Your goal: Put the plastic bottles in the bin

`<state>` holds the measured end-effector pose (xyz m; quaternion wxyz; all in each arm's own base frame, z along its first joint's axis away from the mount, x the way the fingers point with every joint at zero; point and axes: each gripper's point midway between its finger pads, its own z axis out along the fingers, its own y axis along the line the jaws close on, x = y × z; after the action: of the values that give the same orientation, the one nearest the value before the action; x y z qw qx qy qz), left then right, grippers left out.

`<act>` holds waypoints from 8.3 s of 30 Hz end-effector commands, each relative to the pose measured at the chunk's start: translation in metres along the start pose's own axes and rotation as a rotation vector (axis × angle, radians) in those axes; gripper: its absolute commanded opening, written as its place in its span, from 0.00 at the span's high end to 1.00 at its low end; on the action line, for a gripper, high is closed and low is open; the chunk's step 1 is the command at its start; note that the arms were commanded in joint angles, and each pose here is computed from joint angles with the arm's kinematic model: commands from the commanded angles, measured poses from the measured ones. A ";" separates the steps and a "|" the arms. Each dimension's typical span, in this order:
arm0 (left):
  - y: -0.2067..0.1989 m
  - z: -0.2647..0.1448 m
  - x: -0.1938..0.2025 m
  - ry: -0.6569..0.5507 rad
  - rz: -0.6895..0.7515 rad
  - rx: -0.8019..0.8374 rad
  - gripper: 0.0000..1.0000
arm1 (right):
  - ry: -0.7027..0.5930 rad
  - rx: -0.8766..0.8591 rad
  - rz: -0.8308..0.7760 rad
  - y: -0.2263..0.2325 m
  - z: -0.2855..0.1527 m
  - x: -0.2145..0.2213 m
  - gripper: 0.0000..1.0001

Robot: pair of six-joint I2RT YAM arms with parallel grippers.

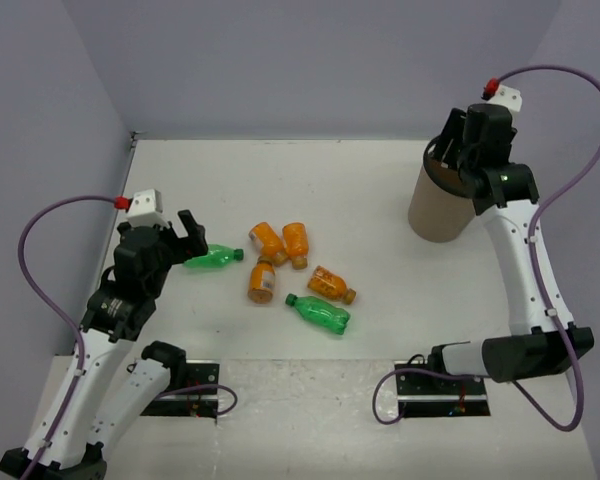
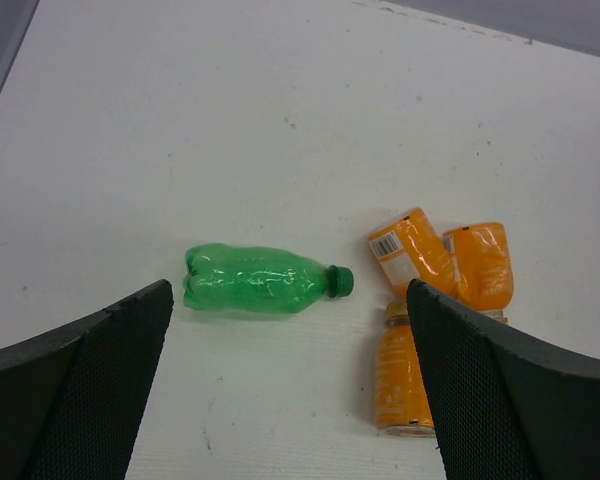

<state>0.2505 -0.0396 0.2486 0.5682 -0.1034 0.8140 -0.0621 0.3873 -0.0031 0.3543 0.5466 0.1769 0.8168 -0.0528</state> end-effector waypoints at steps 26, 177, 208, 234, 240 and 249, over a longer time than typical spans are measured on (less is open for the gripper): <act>-0.005 0.008 -0.003 -0.005 0.031 0.017 0.00 | 0.034 -0.152 -0.061 0.035 -0.042 -0.002 0.01; 0.005 0.015 0.005 0.034 0.016 -0.062 0.00 | -0.096 0.101 0.115 -0.049 0.021 -0.061 0.01; 0.034 0.086 0.108 0.198 -0.926 -0.830 0.00 | -0.132 -0.689 0.068 0.069 -0.115 -0.013 0.01; 0.076 0.130 0.146 0.261 -0.889 -0.797 1.00 | 0.083 -1.139 -0.062 0.167 -0.165 0.054 0.01; 0.011 0.120 0.038 0.233 -0.554 -0.355 1.00 | 0.334 -1.486 -0.161 0.232 -0.224 0.147 0.01; -0.155 0.004 -0.009 0.134 -0.315 0.789 1.00 | 0.415 -1.586 -0.106 0.301 -0.249 0.198 0.05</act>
<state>0.3073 -0.1353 0.2622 0.4907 -0.1824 0.7778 -0.3479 0.1960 0.3717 0.2666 0.2908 -0.3035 0.7503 0.5103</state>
